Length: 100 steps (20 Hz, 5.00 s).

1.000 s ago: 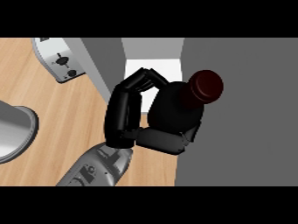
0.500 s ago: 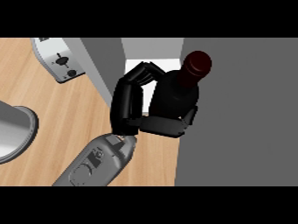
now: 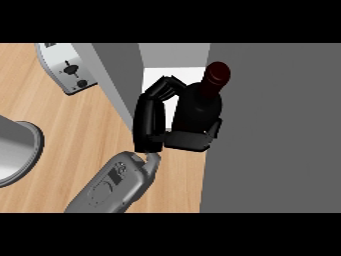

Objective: Pick up the wine, place it into the cabinet and close the cabinet

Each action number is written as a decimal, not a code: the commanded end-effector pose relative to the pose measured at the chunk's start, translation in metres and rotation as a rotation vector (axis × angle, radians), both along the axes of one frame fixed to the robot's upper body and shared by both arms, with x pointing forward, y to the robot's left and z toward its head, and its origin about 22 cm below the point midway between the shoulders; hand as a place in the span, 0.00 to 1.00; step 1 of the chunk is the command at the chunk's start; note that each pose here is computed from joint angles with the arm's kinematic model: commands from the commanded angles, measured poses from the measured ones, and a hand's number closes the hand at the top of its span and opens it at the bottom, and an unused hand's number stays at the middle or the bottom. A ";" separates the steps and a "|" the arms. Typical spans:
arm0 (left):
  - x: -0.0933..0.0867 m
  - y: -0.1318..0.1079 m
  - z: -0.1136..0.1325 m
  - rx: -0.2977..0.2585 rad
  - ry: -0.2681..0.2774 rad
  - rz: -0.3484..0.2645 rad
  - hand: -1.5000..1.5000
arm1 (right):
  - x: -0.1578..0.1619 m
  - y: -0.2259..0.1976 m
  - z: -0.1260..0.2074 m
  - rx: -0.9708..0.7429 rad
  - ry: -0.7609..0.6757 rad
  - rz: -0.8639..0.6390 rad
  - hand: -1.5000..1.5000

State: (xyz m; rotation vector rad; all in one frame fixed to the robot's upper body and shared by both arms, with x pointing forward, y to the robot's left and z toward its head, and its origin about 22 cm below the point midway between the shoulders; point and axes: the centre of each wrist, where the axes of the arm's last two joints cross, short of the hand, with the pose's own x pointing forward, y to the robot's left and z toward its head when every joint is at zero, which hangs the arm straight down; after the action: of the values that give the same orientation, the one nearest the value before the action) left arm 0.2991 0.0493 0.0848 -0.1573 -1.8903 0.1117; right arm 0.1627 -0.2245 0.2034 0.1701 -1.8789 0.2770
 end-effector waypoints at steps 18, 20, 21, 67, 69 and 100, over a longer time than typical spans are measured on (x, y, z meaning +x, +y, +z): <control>0.029 0.032 -0.063 0.068 -0.044 0.111 1.00 | -0.022 -0.011 0.007 0.023 -0.053 0.046 0.00; 0.036 0.038 -0.055 0.074 -0.012 0.126 1.00 | -0.031 -0.013 0.010 0.030 -0.060 0.040 0.00; 0.032 0.036 -0.051 0.084 -0.009 0.110 1.00 | -0.017 -0.008 0.011 0.017 -0.026 0.049 0.00; 0.137 0.047 -0.034 -0.012 0.081 0.244 1.00 | -0.015 0.001 -0.004 0.077 -0.042 0.091 0.00; 0.122 0.061 -0.071 0.006 0.079 0.256 1.00 | -0.012 0.002 0.001 0.050 -0.041 0.109 0.00; 0.115 0.073 -0.091 0.194 0.082 0.364 0.00 | -0.012 0.013 -0.002 0.042 -0.042 0.112 0.00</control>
State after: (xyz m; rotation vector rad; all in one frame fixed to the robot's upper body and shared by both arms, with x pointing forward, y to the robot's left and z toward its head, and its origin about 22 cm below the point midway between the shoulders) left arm 0.4204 0.1111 0.0071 0.3024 -1.8167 0.1445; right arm 0.1666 -0.2148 0.1939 0.2807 -1.8981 0.3111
